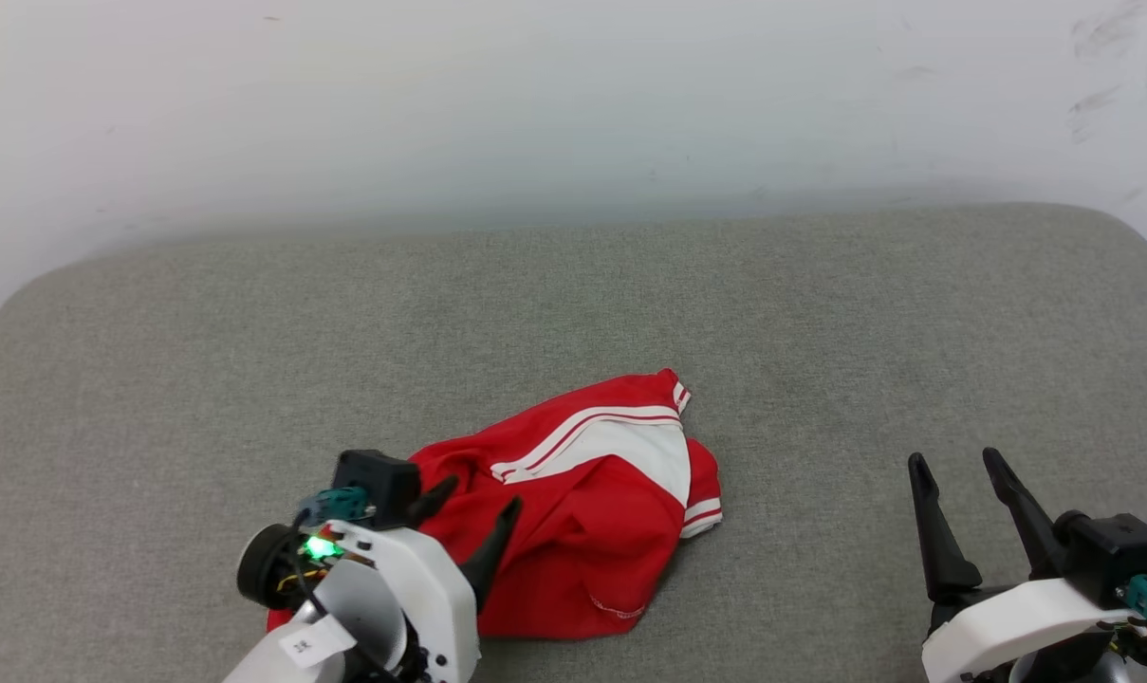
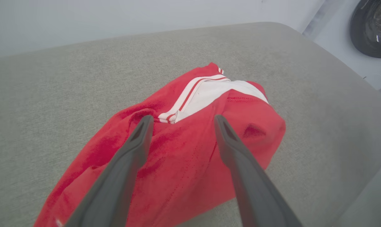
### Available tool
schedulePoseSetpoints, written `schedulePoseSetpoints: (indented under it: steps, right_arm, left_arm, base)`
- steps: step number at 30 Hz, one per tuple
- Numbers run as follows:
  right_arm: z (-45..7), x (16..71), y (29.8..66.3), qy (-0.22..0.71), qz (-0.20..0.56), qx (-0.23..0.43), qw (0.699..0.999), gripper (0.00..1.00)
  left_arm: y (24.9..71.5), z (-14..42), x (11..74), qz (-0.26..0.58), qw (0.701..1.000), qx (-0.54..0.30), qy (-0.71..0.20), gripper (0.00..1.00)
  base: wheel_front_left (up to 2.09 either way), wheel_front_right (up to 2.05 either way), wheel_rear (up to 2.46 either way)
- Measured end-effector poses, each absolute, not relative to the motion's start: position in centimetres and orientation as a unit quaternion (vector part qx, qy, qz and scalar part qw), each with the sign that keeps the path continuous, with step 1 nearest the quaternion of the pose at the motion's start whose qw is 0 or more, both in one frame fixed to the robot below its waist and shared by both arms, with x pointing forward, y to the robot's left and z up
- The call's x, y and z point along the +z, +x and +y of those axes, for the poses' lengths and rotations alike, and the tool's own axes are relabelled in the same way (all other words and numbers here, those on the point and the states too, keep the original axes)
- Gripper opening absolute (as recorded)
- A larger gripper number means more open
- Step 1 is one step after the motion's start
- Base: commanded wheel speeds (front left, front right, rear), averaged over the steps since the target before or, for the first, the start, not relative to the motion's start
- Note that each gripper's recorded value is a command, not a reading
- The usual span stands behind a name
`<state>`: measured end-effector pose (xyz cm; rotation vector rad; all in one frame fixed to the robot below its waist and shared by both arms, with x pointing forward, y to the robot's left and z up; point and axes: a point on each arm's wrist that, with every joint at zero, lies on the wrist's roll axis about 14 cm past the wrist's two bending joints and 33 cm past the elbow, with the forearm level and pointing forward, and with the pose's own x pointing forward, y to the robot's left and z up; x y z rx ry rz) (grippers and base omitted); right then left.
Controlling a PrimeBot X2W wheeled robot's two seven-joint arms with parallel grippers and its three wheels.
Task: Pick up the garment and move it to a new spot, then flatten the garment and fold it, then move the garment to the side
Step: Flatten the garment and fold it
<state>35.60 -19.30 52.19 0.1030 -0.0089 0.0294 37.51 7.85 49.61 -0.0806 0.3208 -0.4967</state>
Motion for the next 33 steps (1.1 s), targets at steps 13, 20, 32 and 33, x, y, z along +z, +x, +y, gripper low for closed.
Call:
schedulePoseSetpoints:
  steps: [13,20,32,33]
  right_arm:
    - [-19.7,50.6,35.7,0.069,0.016,0.005,0.997,1.0]
    - [-20.5,49.7,35.9,0.077,0.024,-0.008,0.997,1.0]
    - [-20.1,49.3,36.5,0.087,0.025,-0.004,0.996,1.0]
    - [-20.0,49.3,36.6,0.088,0.024,-0.001,0.996,1.0]
  left_arm:
    - [35.9,0.2,47.4,0.248,0.878,-0.403,0.078,1.0]
    - [36.1,-0.8,45.2,0.282,0.847,-0.433,0.126,0.42]
    - [38.9,0.6,49.2,0.189,0.891,-0.399,0.101,0.0]
    - [39.4,1.3,49.8,0.18,0.899,-0.387,0.099,0.0]
  base:
    - [0.0,0.0,0.0]
    - [0.0,0.0,0.0]
    - [0.0,0.0,0.0]
    - [0.0,0.0,0.0]
